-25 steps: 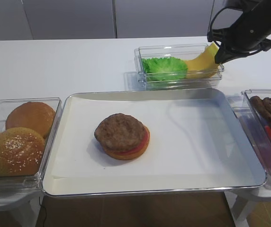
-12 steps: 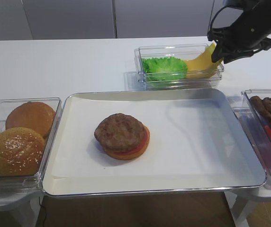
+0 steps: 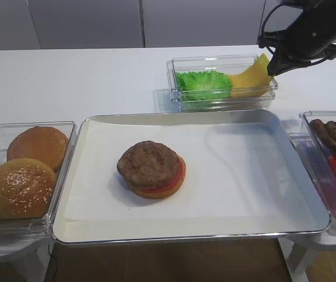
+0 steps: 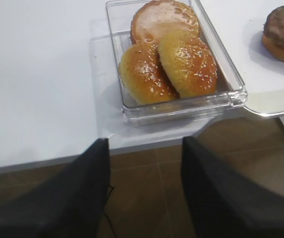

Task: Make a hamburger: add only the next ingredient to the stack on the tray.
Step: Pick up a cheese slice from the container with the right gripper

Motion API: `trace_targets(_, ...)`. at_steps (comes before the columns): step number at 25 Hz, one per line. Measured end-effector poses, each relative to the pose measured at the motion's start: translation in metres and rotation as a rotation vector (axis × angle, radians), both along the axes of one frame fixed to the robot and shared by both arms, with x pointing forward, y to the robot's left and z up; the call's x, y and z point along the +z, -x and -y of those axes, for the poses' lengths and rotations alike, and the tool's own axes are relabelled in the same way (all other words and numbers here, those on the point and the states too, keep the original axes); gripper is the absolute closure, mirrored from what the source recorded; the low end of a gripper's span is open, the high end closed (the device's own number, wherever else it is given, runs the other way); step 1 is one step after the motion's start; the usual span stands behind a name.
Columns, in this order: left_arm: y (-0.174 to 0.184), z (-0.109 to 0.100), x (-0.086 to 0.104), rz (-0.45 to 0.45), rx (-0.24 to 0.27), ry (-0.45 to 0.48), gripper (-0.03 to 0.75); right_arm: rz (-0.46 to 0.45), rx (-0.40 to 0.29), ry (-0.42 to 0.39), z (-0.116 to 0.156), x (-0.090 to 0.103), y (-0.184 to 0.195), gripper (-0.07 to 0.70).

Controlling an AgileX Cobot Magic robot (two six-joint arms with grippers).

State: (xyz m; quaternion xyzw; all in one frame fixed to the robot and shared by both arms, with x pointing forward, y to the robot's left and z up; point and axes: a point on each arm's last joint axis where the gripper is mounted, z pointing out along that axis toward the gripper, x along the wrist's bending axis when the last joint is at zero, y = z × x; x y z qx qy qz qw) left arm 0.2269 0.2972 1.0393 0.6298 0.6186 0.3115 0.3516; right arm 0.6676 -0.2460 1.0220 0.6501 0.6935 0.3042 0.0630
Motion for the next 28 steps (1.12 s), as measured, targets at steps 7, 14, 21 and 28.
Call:
trace_targets(7, 0.0, 0.0, 0.0, 0.0, 0.0, 0.0, 0.363, 0.0, 0.0, 0.0, 0.0, 0.0, 0.0, 0.619)
trace_targets(14, 0.0, 0.0, 0.0, 0.0, 0.0, 0.0, 0.363, 0.014, 0.004, -0.002, 0.0, 0.01, 0.004, 0.619)
trace_targets(21, 0.0, 0.0, 0.0, 0.0, 0.0, 0.0, 0.363, 0.05, 0.014, -0.005, 0.0, 0.031, 0.013, 0.62)
trace_targets(28, 0.0, 0.0, 0.0, 0.0, 0.0, 0.0, 0.363, 0.058, 0.068, -0.013, -0.002, 0.06, 0.033, 0.62)
